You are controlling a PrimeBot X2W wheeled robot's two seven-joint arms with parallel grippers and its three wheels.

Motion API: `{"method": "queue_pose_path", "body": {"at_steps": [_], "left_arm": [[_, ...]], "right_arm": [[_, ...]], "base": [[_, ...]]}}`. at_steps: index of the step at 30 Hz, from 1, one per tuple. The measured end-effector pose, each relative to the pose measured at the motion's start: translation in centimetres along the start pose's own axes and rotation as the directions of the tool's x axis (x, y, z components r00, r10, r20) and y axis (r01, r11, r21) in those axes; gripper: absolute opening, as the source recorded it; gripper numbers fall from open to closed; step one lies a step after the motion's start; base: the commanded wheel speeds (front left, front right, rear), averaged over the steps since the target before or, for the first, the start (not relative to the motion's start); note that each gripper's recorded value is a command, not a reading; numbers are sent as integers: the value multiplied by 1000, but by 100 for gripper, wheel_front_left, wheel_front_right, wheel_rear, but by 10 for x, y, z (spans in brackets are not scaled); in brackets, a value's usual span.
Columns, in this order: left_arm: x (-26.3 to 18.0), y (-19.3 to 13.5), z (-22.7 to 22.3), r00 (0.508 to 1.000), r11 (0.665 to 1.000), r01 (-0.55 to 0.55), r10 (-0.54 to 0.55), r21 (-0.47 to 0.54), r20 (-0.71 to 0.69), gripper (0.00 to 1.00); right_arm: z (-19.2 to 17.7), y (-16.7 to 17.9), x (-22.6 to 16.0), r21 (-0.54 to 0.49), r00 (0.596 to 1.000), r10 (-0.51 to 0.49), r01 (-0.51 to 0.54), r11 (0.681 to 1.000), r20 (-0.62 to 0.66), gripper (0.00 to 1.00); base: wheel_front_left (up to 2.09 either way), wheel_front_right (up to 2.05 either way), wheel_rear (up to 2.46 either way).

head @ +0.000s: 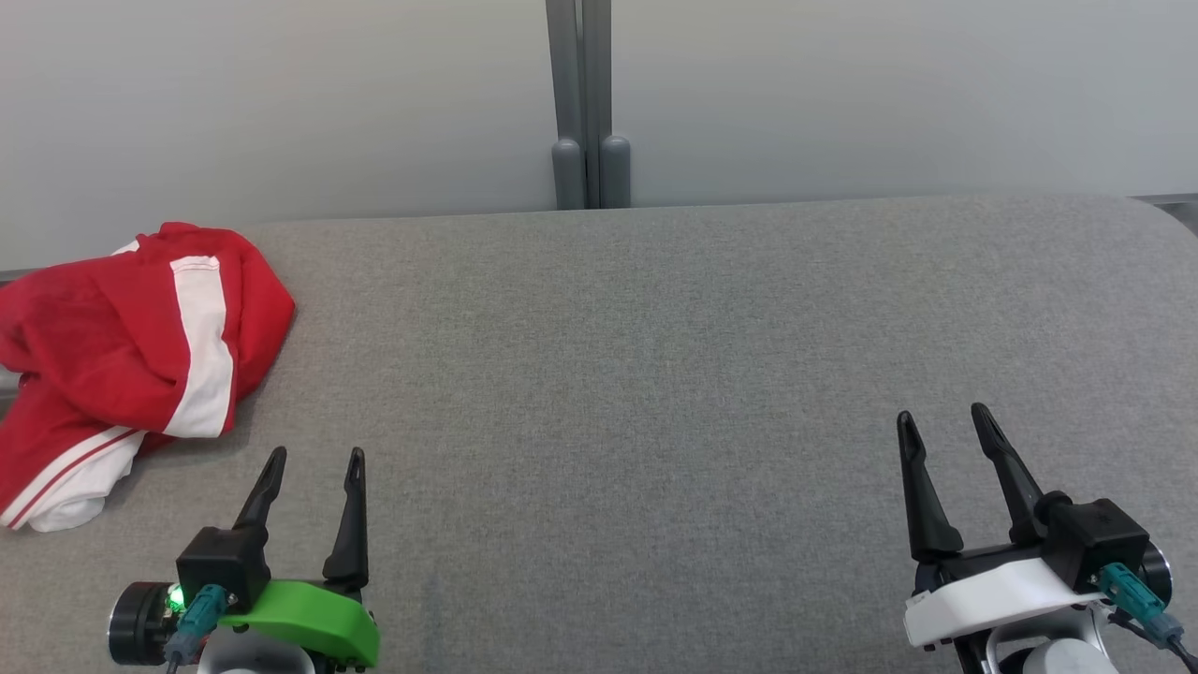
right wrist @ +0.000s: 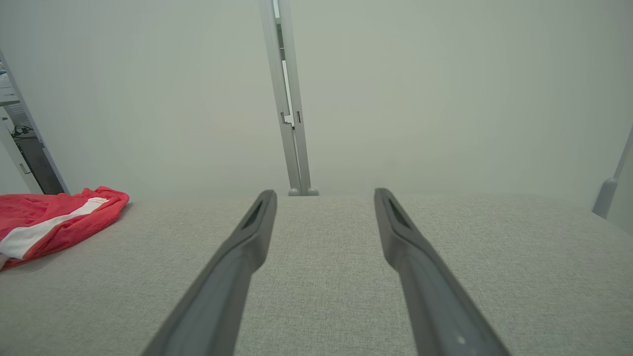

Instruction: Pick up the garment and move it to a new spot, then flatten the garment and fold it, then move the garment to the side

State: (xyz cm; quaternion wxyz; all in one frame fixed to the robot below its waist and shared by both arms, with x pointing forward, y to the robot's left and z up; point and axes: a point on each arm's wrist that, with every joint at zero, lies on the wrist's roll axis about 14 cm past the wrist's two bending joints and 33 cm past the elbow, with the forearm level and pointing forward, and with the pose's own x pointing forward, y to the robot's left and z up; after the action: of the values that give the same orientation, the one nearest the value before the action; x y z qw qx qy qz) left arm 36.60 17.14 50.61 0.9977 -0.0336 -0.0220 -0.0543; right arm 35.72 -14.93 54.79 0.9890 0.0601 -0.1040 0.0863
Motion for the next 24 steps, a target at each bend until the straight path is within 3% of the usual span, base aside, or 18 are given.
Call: {"method": "queue_pose_path", "body": {"at_steps": [24], "left_arm": [[-1,12,2,998,998,-53,52,-43,-27,100]], "right_arm": [[-5,-8,-4,28,998,-42,43,999,-57,100]], "base": [[0,0,0]]}}
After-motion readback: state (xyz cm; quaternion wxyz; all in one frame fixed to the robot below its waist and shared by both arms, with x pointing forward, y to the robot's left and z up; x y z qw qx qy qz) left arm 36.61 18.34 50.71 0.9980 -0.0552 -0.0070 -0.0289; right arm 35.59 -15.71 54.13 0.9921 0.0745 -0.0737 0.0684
